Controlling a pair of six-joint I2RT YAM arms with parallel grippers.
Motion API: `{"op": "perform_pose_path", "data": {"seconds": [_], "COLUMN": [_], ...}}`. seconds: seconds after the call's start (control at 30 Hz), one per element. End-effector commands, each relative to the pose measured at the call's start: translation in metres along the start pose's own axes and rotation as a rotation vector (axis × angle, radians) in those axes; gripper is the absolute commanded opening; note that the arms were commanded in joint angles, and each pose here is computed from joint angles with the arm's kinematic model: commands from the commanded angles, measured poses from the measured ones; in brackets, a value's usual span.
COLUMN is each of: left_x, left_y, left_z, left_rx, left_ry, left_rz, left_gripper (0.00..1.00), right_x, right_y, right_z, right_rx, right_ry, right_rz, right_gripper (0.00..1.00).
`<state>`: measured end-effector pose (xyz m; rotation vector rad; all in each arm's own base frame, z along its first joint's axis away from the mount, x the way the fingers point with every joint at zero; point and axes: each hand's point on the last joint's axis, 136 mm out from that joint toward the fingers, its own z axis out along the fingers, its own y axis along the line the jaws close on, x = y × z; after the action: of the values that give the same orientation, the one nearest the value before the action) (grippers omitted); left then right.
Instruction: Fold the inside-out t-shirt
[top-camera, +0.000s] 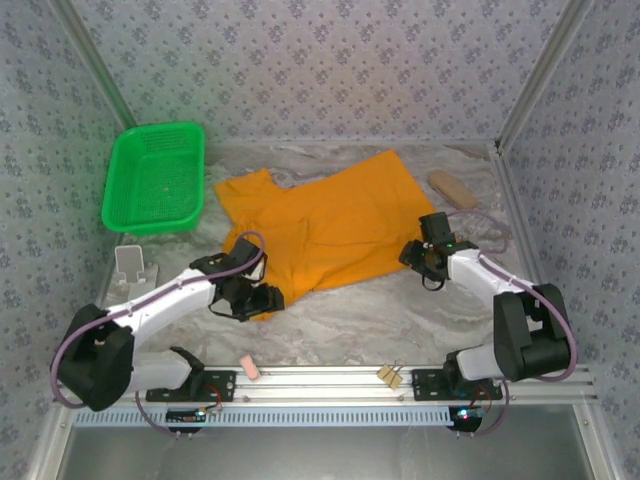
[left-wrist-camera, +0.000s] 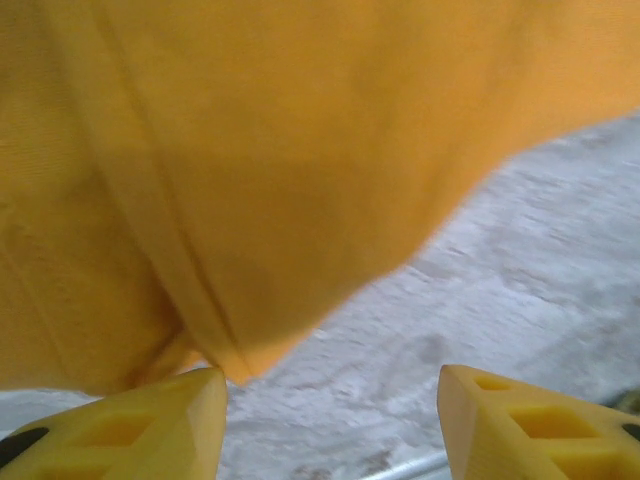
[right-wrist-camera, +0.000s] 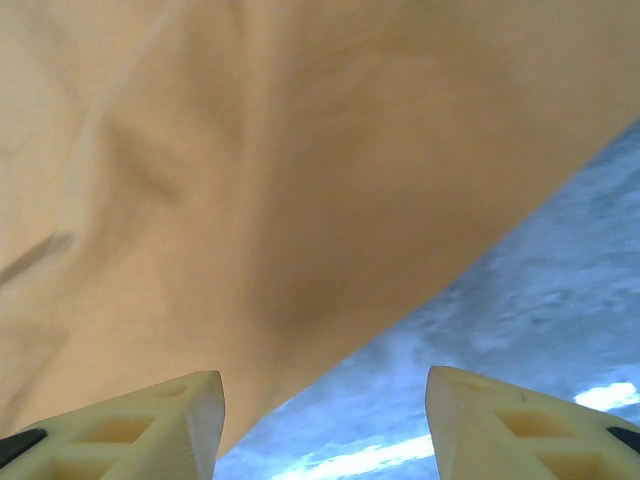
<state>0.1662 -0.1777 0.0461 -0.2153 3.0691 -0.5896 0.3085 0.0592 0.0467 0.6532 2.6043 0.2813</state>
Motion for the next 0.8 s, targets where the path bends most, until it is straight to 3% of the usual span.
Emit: {"op": "perform_pose_path", "data": {"seconds": [0.0, 0.07, 0.2, 0.23, 0.33, 0.5, 0.77], "left_x": [-0.006, -0.009, -0.021, -0.023, -0.025, -0.016, 0.001], "left_y": [0.030, 0.040, 0.053, 0.056, 0.062, 0.079, 0.064], "left_z": [0.007, 0.006, 0.000, -0.001, -0.004, -0.023, -0.036], "left_rx": [-0.155, -0.225, -0.332, -0.340, -0.315, -0.290, -0.093], "left_ry": [-0.041, -0.052, -0.070, -0.071, -0.049, -0.050, -0.052], "left_rz": [-0.060, -0.050, -0.021, -0.018, -0.034, -0.053, -0.215], "left_gripper": [0.57, 0.52, 0.17, 0.14, 0.00, 0.00, 0.00], "right_x": [-0.003, -0.008, -0.025, -0.029, -0.039, -0.052, -0.055], "right_y": [-0.003, -0.008, -0.015, -0.015, -0.015, -0.020, -0.049], "right_z": [0.000, 0.005, 0.015, 0.017, 0.021, 0.020, -0.005], "right_rx": [-0.012, 0.002, 0.018, 0.015, 0.014, 0.055, 0.237], "right_ry": [0.031, 0.031, -0.011, -0.021, -0.038, -0.064, -0.077], "right_rz": [0.040, 0.049, 0.053, 0.048, 0.059, 0.066, 0.069], "right_gripper": [0.58, 0.57, 0.53, 0.51, 0.31, 0.00, 0.00]}}
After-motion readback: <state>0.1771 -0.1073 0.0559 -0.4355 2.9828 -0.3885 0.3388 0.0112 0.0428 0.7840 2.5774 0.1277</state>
